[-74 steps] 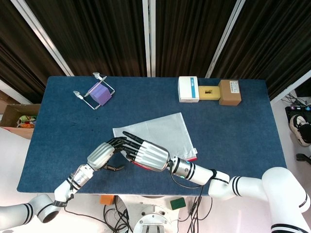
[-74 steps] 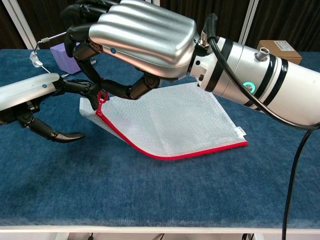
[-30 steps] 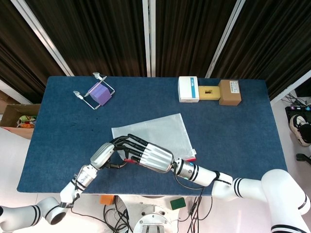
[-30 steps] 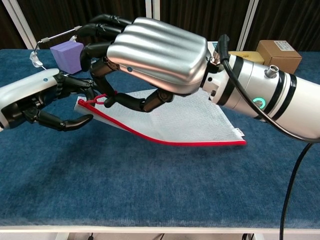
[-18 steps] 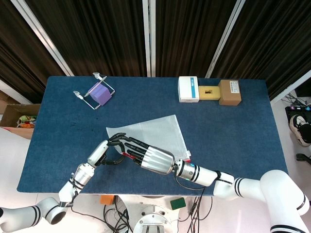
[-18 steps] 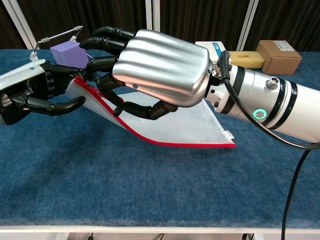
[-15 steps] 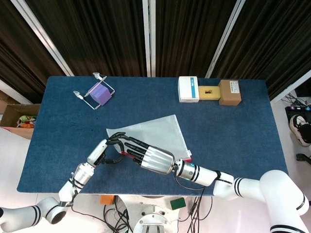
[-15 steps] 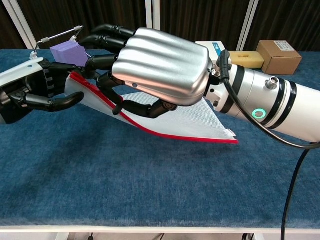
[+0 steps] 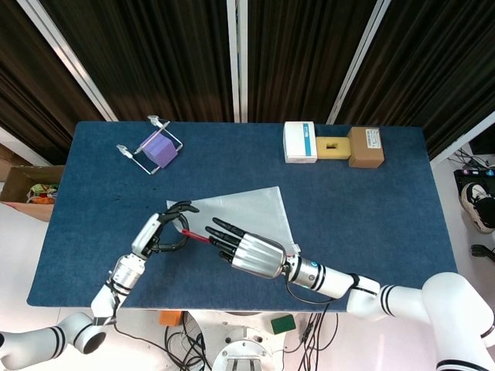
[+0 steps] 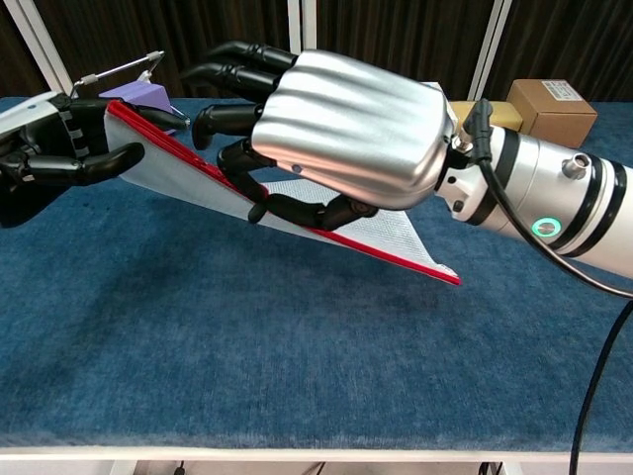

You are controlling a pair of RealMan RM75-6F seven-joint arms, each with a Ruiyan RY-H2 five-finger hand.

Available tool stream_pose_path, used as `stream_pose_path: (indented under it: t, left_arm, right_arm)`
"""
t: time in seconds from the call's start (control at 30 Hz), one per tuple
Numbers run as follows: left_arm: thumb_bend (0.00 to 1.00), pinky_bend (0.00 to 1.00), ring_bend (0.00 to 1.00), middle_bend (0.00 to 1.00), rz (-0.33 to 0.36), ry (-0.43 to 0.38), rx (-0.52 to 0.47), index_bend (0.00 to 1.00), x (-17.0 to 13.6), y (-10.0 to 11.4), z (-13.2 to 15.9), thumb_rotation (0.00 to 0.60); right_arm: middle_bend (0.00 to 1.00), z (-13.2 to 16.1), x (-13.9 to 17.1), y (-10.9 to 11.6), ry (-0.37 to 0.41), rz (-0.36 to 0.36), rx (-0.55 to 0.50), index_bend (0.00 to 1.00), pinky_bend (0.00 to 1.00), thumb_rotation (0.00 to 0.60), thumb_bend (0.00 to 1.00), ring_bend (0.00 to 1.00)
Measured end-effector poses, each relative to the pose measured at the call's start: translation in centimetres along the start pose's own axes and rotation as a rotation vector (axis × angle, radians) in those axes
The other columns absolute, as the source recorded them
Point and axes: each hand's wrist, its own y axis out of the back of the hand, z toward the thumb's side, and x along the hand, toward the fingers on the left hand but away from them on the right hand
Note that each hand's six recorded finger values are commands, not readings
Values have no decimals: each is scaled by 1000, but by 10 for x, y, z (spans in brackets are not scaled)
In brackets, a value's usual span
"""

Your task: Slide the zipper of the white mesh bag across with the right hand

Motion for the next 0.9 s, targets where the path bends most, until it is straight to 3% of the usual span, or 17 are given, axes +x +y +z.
stream_pose_path:
  t: [0.27,0.6,0.9]
  left_arm:
    - [492,151,124,275,39,3,72,634,-3,13,-5,600]
    - [493,151,124,275,92,32,145,638,-12,28,-16,600]
    - [494,150,124,275,100,39,177,640,-16,28,-19,600]
  right_arm:
    - [254,-10,42,2,-58,57,10,768,0,600,504,1]
    - [254,-25,126,-6,-218,181,-13,768,0,600,504,0]
    - [252,-37,188,-8,-345,267,-10,768,0,600,504,0]
